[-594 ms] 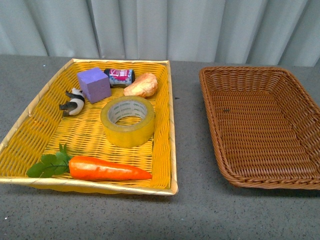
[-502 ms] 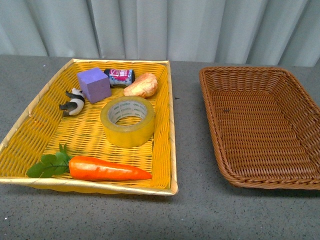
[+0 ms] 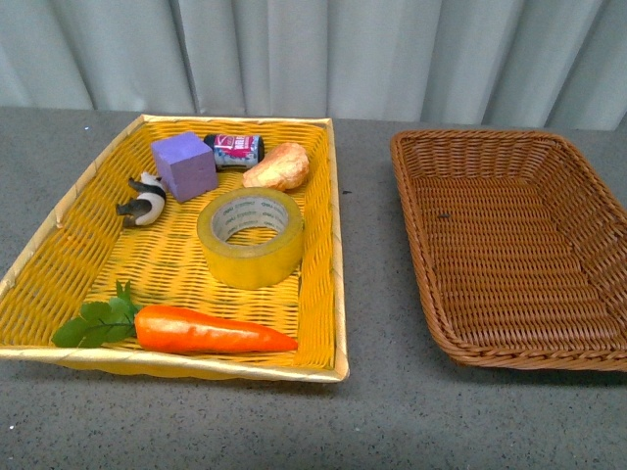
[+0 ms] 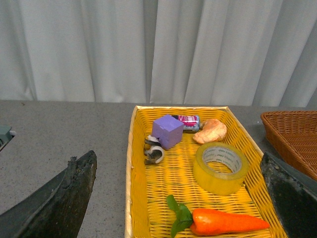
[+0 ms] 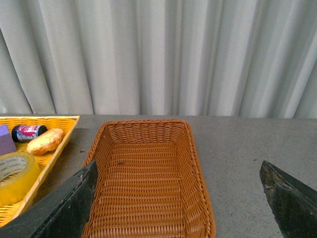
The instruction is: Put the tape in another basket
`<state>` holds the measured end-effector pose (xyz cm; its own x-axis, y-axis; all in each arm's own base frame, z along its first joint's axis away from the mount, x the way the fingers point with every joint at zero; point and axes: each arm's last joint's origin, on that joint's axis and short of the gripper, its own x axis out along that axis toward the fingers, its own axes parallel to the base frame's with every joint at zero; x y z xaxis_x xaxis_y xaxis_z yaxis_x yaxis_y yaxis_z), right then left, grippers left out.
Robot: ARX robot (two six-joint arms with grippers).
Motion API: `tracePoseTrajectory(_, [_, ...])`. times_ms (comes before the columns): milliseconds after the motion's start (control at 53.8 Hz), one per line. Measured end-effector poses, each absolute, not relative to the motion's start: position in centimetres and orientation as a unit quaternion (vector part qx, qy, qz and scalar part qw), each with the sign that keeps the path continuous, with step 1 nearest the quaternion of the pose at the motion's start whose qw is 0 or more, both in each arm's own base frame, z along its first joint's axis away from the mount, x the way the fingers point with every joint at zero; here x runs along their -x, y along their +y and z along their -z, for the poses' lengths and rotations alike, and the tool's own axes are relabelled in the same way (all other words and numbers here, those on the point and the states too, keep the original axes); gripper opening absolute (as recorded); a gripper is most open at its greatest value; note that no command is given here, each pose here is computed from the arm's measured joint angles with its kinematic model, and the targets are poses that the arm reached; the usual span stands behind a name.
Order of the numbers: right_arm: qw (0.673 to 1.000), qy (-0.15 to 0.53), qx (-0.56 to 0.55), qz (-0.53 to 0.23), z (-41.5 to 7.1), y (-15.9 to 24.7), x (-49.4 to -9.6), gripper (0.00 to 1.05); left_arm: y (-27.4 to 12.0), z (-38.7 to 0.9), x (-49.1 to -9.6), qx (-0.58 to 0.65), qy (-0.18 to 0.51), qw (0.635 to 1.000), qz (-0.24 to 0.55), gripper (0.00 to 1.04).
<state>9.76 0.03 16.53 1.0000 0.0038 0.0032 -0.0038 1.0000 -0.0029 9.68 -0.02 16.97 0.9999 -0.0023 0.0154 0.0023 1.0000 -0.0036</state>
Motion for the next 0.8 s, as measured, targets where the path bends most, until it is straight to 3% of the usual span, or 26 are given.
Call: tracePoseTrajectory(799, [1.0, -0.002, 0.001, -0.002, -16.53, 0.03, -9.76, 0.96, -0.02, -16.97, -9.68, 0.002, -0.008, 1.0, 0.001, 0.98])
